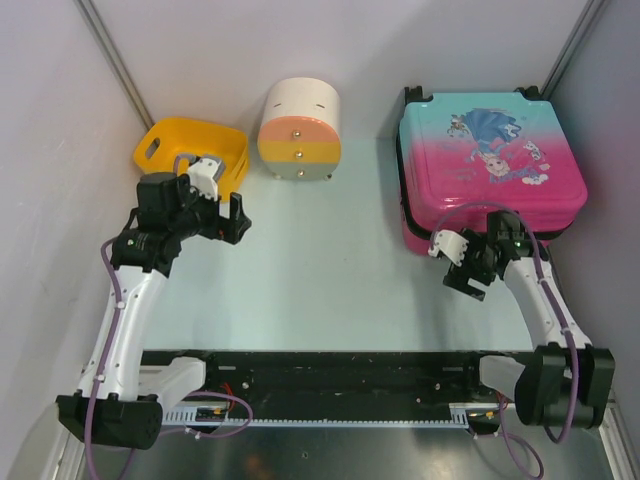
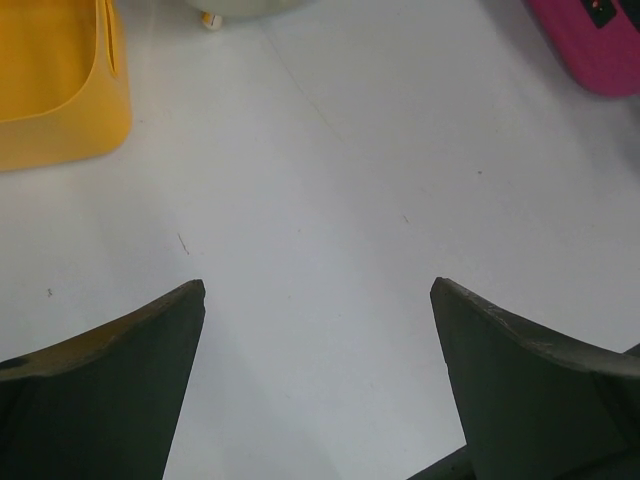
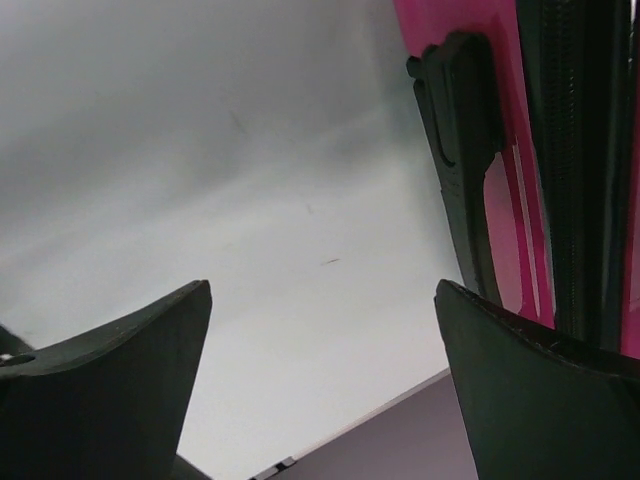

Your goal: Open, take out, and arrange the luggage

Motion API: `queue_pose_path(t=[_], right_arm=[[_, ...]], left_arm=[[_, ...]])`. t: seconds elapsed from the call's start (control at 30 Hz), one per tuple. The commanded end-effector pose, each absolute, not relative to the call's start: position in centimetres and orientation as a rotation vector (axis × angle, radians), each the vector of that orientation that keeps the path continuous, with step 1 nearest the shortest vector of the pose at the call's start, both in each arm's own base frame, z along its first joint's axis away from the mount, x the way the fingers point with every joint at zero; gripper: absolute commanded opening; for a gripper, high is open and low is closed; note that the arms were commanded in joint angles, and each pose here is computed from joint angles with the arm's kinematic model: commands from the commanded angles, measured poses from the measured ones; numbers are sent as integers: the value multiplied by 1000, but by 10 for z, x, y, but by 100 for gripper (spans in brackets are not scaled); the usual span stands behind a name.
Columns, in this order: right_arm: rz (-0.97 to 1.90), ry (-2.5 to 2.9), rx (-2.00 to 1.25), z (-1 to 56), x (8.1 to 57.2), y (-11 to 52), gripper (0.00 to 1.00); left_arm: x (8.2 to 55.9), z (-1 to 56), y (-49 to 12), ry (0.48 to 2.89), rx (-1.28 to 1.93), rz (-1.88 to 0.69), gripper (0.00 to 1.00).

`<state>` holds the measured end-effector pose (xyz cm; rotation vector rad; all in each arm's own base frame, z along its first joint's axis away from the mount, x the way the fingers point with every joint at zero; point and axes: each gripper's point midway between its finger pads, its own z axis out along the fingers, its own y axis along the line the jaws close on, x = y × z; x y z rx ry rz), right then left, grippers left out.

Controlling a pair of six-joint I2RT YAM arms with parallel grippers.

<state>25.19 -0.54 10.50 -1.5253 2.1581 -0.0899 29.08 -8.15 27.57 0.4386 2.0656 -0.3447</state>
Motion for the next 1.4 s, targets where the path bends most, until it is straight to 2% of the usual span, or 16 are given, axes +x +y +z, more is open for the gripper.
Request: queue_pose_path(t=[0.0, 0.23, 0.47, 0.6, 0.63, 0.7, 0.73, 0.8, 0.83, 0.9, 0.93, 1.1, 1.3, 1.33, 1.37], right_arm=[[-214, 2100, -1600, 100, 279, -25, 100], [-314, 2066, -1554, 88, 310, -34, 98], [-389, 2003, -1548, 79, 321, -37, 97], [-337, 2027, -1587, 59, 315, -34, 87], [-316, 2042, -1592, 54, 312, -32, 75], [-262, 2089, -1611, 44, 303, -23, 59], [-242, 2103, -1631, 41, 297, -20, 46], [-171, 2117, -1646, 40, 284, -11, 34], [-123, 2089, -1665, 40, 280, 3, 23], [-75, 2091, -1651, 44, 273, 16, 12], [-55, 2069, -1676, 46, 269, 29, 0], [30, 2053, -1643, 55, 252, 83, 0], [152, 2155, -1275, 77, 253, 143, 1], [167, 2181, -1221, 80, 255, 147, 4], [205, 2230, -1124, 82, 254, 152, 12]], left_arm=[[289, 279, -89, 2020, 506, -371, 100], [285, 270, -93, 2030, 512, -404, 100], [281, 266, -92, 2014, 511, -390, 100], [283, 260, -91, 2023, 503, -388, 100], [283, 260, -91, 2021, 502, -386, 100], [284, 262, -89, 2019, 480, -381, 100], [284, 263, -90, 2018, 474, -384, 100], [284, 263, -90, 2015, 470, -385, 100], [284, 263, -89, 2015, 467, -383, 100], [285, 262, -89, 2016, 463, -383, 100], [285, 262, -89, 2018, 457, -384, 100], [289, 260, -88, 2025, 431, -381, 100], [295, 254, -83, 2052, 365, -361, 100], [297, 253, -81, 2058, 347, -348, 100], [298, 253, -80, 2057, 338, -342, 100]])
